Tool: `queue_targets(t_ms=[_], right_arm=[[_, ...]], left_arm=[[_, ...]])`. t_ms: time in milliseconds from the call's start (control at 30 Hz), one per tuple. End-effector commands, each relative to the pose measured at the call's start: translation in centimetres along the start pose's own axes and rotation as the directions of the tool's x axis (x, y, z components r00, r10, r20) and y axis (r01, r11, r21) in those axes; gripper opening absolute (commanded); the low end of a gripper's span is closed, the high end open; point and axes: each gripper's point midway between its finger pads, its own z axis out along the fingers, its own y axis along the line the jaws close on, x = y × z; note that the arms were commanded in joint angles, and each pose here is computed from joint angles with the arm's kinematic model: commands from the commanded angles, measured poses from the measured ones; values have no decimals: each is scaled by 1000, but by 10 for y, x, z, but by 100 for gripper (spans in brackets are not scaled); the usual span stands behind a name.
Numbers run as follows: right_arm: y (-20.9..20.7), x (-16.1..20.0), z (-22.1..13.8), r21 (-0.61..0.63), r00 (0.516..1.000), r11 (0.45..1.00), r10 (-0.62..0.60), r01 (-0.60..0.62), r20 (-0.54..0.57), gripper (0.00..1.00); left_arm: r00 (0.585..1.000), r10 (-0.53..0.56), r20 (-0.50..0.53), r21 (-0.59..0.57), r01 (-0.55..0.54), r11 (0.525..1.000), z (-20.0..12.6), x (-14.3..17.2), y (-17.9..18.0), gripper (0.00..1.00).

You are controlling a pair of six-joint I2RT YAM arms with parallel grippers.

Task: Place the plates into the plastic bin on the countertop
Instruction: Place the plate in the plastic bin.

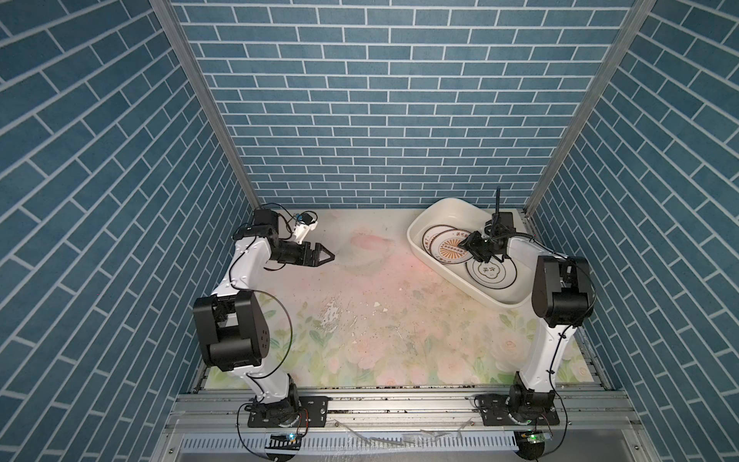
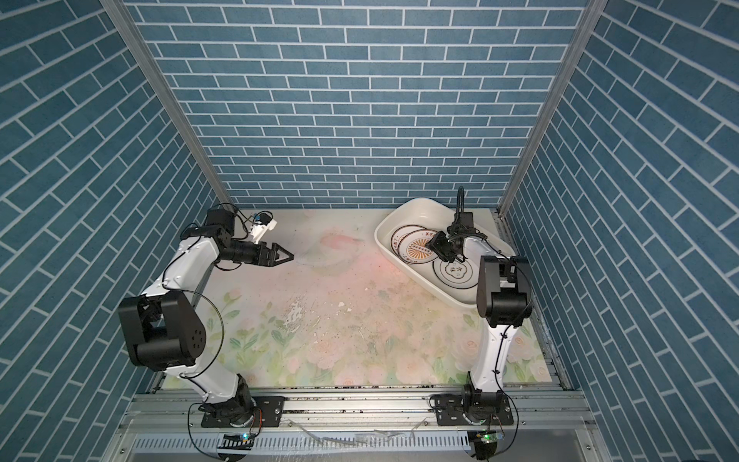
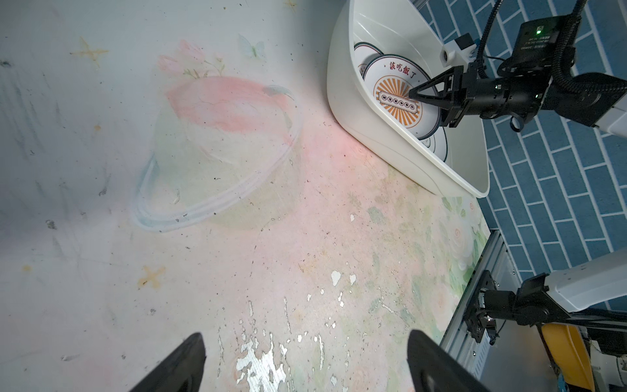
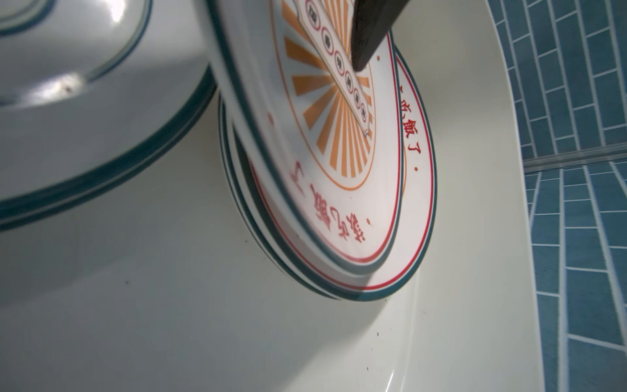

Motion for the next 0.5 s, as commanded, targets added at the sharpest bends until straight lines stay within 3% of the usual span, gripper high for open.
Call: queue_targets(t_ms=[0, 133, 467], right_arm=[[-21, 7, -20, 161, 999, 986, -43, 47, -22, 47], [-23, 4, -29, 223, 998, 973, -62, 65, -21, 48], [-13, -2, -31, 216, 997, 974, -64, 70, -33, 48]], left_arm=[[1000, -2, -12, 29, 2, 1000, 7, 6, 1, 94], [1000, -2, -13, 36, 2, 999, 8, 7, 1, 94], [1000, 0, -15, 39, 0, 999, 10, 7, 2, 94]])
